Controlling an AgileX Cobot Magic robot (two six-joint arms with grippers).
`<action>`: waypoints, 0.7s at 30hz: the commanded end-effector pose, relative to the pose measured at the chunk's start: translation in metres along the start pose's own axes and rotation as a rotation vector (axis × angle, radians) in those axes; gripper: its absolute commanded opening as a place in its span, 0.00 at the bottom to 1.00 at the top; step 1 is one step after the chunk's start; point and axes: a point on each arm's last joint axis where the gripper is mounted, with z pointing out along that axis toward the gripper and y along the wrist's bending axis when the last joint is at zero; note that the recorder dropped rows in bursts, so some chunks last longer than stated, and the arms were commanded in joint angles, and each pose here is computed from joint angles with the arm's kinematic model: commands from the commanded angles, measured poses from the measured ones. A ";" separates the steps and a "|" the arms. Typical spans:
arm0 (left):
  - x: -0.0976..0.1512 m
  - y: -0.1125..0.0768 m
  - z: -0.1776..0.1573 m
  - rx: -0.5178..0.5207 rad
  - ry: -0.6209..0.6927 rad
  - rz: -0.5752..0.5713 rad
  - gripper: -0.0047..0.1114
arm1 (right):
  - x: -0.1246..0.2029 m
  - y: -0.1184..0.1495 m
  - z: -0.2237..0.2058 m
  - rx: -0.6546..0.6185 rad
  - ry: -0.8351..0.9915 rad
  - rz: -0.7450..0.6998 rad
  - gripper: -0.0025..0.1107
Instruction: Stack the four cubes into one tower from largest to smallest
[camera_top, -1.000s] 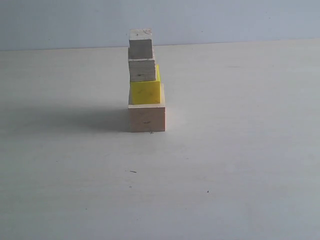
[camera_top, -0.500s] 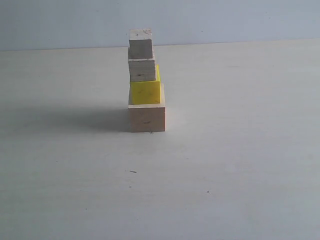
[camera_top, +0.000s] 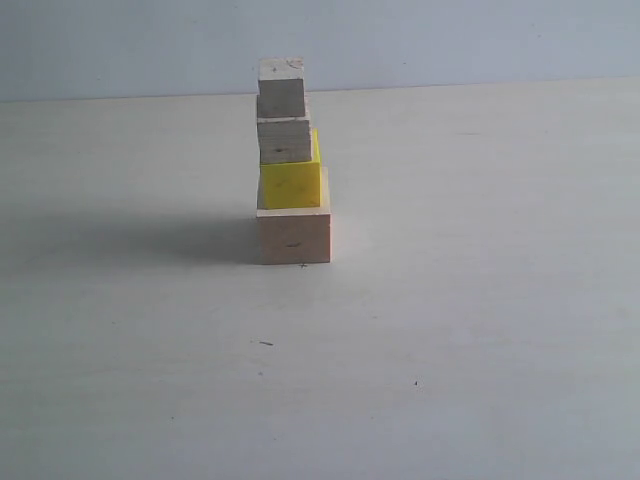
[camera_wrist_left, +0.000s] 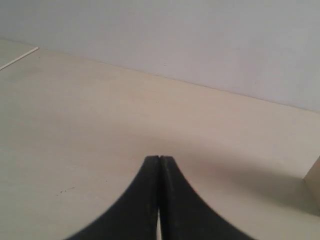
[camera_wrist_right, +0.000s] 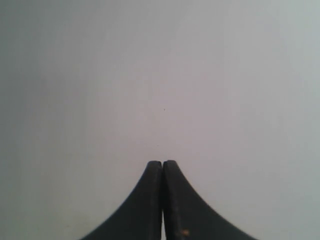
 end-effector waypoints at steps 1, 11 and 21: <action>0.003 0.001 0.000 -0.005 0.009 -0.002 0.04 | 0.002 0.000 0.000 0.004 0.008 0.002 0.02; 0.007 0.001 0.000 -0.009 0.056 0.025 0.04 | 0.002 0.000 0.000 0.004 0.008 0.002 0.02; 0.009 0.002 0.000 -0.011 0.070 0.048 0.04 | 0.002 0.000 0.000 0.002 0.007 0.006 0.02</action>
